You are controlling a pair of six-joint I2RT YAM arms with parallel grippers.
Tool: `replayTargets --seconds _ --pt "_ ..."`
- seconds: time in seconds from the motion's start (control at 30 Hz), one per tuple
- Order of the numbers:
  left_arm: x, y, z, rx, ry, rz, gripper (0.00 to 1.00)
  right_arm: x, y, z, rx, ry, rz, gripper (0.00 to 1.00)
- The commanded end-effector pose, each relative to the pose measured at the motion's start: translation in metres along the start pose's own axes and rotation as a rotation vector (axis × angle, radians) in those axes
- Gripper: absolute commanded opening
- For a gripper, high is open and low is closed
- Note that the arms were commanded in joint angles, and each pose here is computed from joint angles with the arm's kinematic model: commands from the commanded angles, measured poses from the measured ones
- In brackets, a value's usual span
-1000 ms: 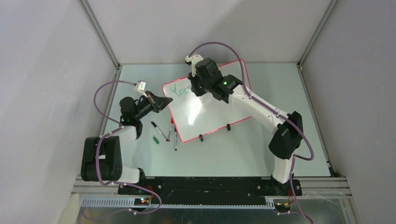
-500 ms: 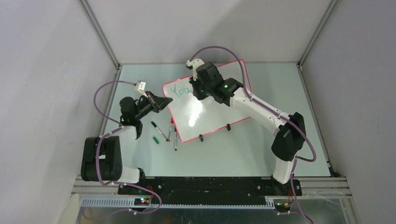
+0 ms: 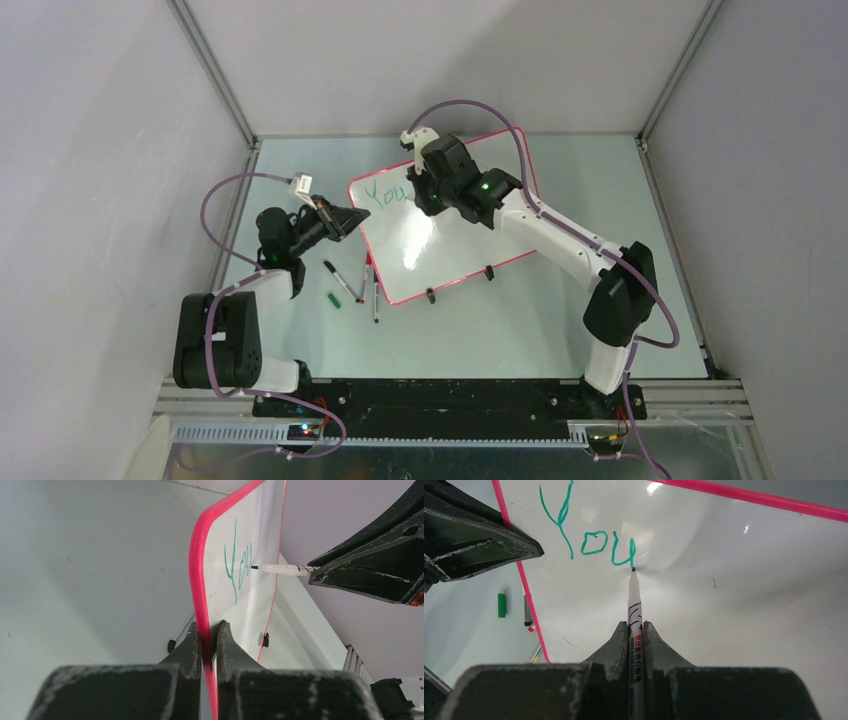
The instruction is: Write a sentence on the whiteboard
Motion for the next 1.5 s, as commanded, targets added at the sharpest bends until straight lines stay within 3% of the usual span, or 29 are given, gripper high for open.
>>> replayTargets --seconds 0.0,0.5,1.07,1.47 --pt "0.022 0.005 0.037 -0.182 -0.069 0.035 0.0 -0.033 0.027 -0.007 0.024 -0.007 -0.126 0.0" --pt "0.026 0.001 0.033 -0.165 -0.072 0.051 0.0 -0.059 0.022 -0.016 0.037 -0.013 -0.176 0.0" --pt "0.026 0.001 0.034 -0.167 -0.069 0.052 0.0 -0.048 -0.004 -0.025 0.062 -0.023 -0.11 0.0" --pt "0.026 0.001 0.033 -0.167 -0.07 0.051 0.0 -0.044 0.004 -0.026 0.07 -0.029 -0.101 0.0"
Point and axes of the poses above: each gripper's point midway between its finger pads, its own y axis back along the fingers, its own z axis along the line the jaws close on, x = y × z, the point moved 7 cm from there along y, back along the fingers, and after that the axes turned 12 degrees about y, right-handed, at the moved point
